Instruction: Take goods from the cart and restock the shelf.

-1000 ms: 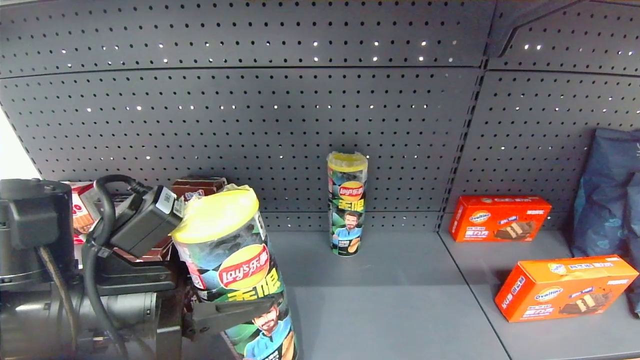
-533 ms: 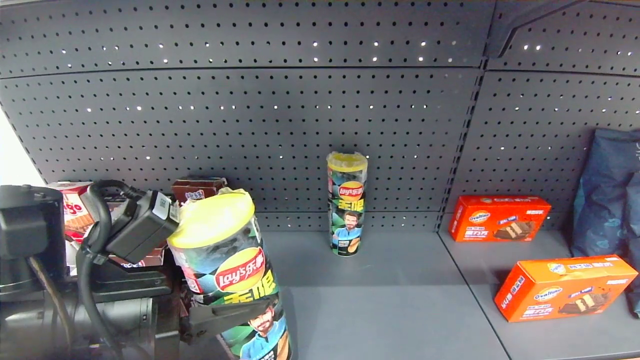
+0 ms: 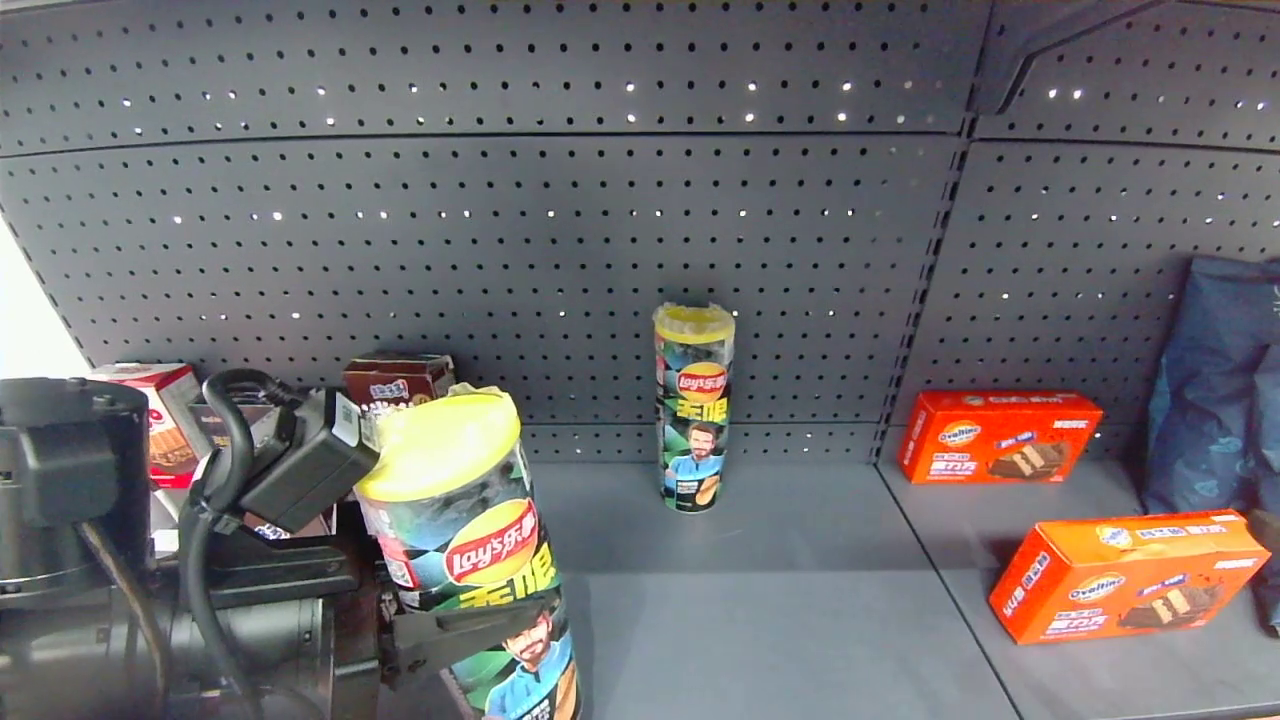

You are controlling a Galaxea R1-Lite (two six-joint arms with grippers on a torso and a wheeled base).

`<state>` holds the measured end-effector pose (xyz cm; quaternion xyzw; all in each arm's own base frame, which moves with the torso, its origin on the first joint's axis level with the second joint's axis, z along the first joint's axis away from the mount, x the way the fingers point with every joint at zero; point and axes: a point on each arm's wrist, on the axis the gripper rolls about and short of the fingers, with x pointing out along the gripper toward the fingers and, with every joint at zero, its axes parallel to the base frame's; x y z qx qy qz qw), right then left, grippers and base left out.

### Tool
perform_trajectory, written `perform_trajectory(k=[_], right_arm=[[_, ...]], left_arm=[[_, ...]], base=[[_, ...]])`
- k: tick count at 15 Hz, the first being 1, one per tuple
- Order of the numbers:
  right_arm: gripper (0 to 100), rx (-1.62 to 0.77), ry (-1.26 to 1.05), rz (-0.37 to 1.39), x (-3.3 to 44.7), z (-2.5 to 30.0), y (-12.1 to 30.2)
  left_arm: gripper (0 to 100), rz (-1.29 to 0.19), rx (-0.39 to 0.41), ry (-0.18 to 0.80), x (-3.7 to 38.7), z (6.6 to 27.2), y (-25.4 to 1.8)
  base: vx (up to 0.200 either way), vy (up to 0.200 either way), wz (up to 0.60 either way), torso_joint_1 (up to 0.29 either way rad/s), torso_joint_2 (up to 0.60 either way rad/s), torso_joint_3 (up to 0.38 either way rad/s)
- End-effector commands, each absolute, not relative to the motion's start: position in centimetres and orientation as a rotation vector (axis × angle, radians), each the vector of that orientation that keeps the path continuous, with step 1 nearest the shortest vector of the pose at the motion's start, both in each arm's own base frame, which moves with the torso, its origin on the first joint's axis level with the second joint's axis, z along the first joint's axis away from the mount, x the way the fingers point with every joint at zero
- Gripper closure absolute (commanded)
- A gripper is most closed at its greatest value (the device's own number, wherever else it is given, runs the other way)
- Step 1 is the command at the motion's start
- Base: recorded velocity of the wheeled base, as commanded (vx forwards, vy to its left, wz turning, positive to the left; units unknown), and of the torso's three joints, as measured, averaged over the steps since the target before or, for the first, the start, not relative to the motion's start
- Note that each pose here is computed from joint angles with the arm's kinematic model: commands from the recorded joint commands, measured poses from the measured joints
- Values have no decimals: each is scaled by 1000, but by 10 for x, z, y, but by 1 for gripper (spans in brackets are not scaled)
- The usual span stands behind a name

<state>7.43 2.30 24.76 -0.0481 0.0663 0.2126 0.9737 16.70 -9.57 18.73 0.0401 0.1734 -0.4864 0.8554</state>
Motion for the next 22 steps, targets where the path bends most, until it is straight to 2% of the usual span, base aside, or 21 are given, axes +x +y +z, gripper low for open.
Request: perform_trajectory(k=[1,3,6,8,11,16,22], right_arm=[[0,-106,222,549,124,257,51],[0,-104,291,681,167,252,78],[0,-110,326,692,210,243,97],[0,-79,256,830,251,229,111],[0,-68,208,914,290,210,128],[0,-59,186,1026,327,195,148],[0,-60,151,1090,336,183,162]], left_arm=[[100,-1023,84,373,168,186,-96],[100,-1020,84,367,169,188,-96],[100,-1018,82,356,172,191,-97],[100,-1015,80,357,176,192,-98],[100,-1015,81,344,185,197,-102],[100,-1018,83,323,194,205,-107],[100,-1016,82,328,195,203,-108]], base=[[0,0,0,0,0,0],[0,0,0,0,0,0],[0,0,0,0,0,0],[0,0,0,0,0,0],[0,0,0,0,0,0],[0,0,0,0,0,0],[0,0,0,0,0,0]])
